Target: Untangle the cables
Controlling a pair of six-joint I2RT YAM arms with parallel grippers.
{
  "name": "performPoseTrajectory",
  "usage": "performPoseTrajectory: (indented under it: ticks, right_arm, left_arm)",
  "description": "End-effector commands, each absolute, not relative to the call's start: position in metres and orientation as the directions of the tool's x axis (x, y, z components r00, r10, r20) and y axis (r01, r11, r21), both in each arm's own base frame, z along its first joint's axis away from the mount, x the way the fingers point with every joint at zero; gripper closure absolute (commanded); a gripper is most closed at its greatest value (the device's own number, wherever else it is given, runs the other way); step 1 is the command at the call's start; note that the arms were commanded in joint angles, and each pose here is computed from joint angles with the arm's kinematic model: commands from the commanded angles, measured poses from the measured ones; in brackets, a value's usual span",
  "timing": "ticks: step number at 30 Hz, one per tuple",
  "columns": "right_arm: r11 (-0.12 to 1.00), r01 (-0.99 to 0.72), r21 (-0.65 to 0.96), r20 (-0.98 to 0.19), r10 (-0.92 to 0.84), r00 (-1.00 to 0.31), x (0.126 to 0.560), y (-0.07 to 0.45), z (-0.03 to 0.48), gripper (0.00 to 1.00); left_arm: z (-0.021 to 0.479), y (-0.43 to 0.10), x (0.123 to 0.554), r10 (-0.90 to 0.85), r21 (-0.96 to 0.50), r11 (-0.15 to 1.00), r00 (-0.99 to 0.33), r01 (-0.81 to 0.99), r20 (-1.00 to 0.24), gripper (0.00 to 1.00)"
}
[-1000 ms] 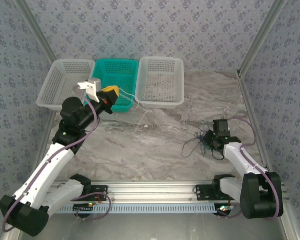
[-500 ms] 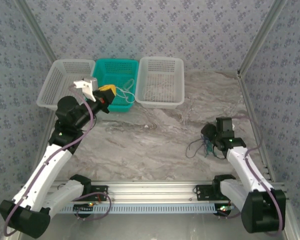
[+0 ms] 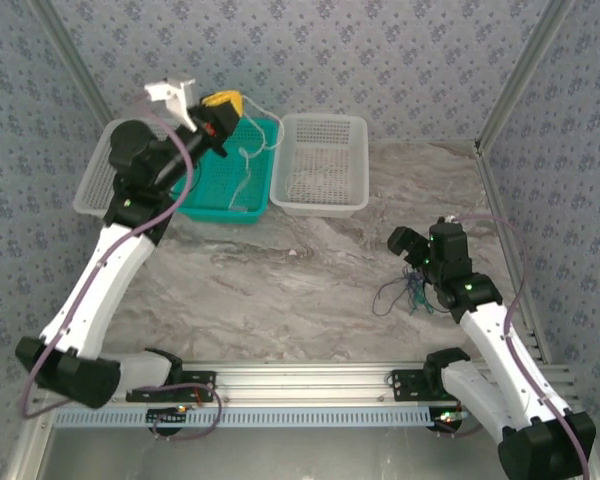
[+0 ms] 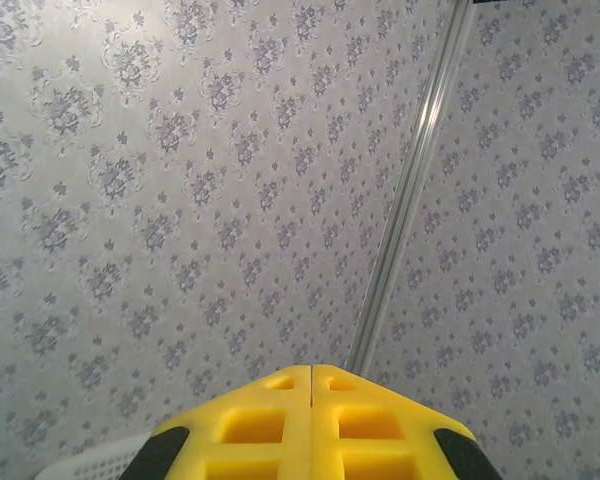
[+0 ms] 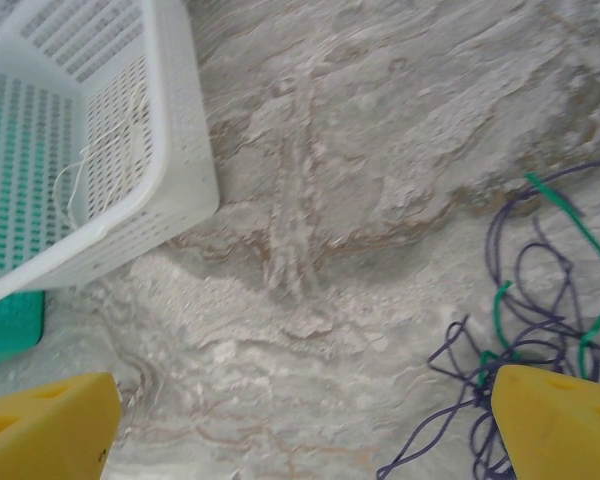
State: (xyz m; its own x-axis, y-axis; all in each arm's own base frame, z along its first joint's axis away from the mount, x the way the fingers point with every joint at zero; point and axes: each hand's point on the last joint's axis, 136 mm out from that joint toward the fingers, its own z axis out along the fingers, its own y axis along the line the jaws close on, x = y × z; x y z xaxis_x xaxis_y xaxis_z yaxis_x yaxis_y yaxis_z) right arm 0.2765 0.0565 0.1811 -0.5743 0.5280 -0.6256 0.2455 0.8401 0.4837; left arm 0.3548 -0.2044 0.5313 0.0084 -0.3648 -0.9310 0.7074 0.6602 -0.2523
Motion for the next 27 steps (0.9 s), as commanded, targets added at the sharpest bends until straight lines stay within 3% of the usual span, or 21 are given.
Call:
performPoseTrajectory:
  ticks: [1,8,14,15,17,19,23,27]
  right_arm:
    - [0.85,0.161,0.501,-0.648,0.492,-0.582,0.28,0.073,0.198,0.03]
    - [0.868,0.163,0.469,-0.652,0.465,-0.599,0.279,0.074,0.192,0.04]
    - [0.877,0.169,0.451,-0.646,0.451,-0.616,0.277,0.073,0.186,0.04]
    - [0.879,0.168,0.446,-0.646,0.446,-0.619,0.276,0.073,0.186,0.04]
    - [0.883,0.167,0.439,-0.646,0.44,-0.624,0.273,0.072,0.185,0.04]
    - [0.888,0.166,0.428,-0.648,0.43,-0.628,0.27,0.07,0.184,0.04]
    - [0.898,0.218,0.382,-0.66,0.431,-0.616,0.264,0.056,0.175,0.04]
    - [0.889,0.299,0.347,-0.652,0.458,-0.604,0.261,0.041,0.161,0.04]
  left_arm:
    - [0.536,-0.219,0.38,-0.402,-0.295,0.62,-0.028,0.728,-0.915,1.0]
    - [0.499,-0.256,0.459,-0.384,-0.358,0.602,-0.135,0.714,-0.914,1.0]
    - [0.43,-0.299,0.522,-0.359,-0.459,0.569,-0.296,0.682,-0.885,0.98]
    - [0.413,-0.303,0.53,-0.349,-0.473,0.582,-0.323,0.661,-0.88,0.88]
    - [0.399,-0.305,0.54,-0.337,-0.476,0.614,-0.336,0.629,-0.879,0.59]
    - [0.385,-0.304,0.54,-0.332,-0.477,0.631,-0.343,0.612,-0.879,0.44]
    - [0.387,-0.293,0.528,-0.318,-0.446,0.661,-0.312,0.603,-0.895,0.31]
    - [0.4,-0.273,0.501,-0.289,-0.385,0.698,-0.254,0.604,-0.923,0.3]
